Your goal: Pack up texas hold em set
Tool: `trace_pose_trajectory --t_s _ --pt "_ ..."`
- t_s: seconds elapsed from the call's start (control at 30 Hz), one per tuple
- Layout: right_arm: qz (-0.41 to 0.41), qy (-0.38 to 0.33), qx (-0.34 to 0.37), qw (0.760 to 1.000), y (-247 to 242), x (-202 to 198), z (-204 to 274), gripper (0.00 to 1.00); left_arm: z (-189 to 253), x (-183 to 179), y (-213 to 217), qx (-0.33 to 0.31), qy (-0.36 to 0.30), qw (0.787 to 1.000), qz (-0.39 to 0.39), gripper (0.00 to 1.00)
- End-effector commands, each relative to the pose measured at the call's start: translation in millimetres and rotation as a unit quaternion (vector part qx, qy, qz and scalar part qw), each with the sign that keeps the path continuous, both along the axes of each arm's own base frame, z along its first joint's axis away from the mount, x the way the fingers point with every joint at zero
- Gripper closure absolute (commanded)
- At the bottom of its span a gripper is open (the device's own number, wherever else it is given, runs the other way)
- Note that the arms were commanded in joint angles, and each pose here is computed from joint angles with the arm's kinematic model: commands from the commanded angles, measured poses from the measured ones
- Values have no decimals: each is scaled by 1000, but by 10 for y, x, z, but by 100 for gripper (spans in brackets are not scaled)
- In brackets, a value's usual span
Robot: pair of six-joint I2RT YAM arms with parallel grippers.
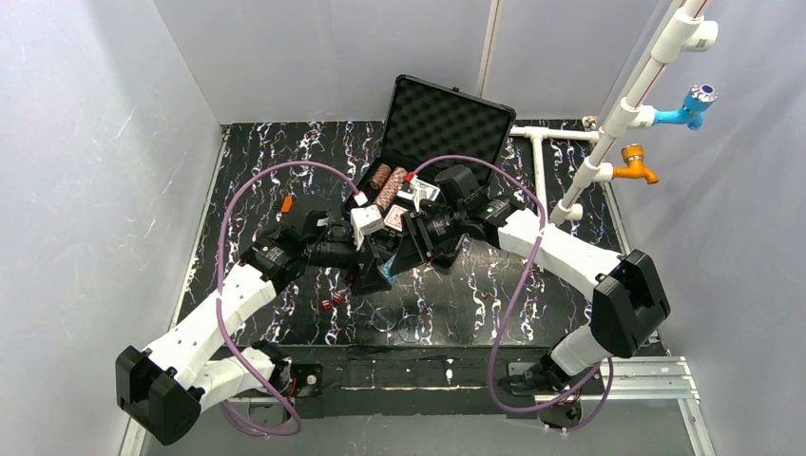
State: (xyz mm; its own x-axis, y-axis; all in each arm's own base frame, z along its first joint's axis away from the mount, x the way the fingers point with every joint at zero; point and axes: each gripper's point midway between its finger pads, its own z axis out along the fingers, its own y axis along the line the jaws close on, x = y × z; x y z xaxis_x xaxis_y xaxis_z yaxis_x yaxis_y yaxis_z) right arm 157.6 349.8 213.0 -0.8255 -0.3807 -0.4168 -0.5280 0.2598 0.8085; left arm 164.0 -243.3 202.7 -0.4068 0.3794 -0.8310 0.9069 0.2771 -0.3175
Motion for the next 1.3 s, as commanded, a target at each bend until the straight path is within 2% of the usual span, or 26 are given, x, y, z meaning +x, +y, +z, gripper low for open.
trace_pose_trajectory --t_s 0.0,0.23,0.73,1.03,1.27 --pt "15 -8 36 999 85 24 263 99 -65 -5 33 18 -8 1000 2 33" --pt "13 -3 30 999 84 27 223 99 -121 62 57 36 -19 999 18 35" --pt "14 -1 30 999 91 29 227 99 -233 80 34 64 -35 997 21 30" --pt "14 4 31 999 97 27 219 99 -242 91 34 70 -43 996 24 35" --pt "15 4 36 999 101 21 257 99 -270 99 30 76 -42 996 25 28"
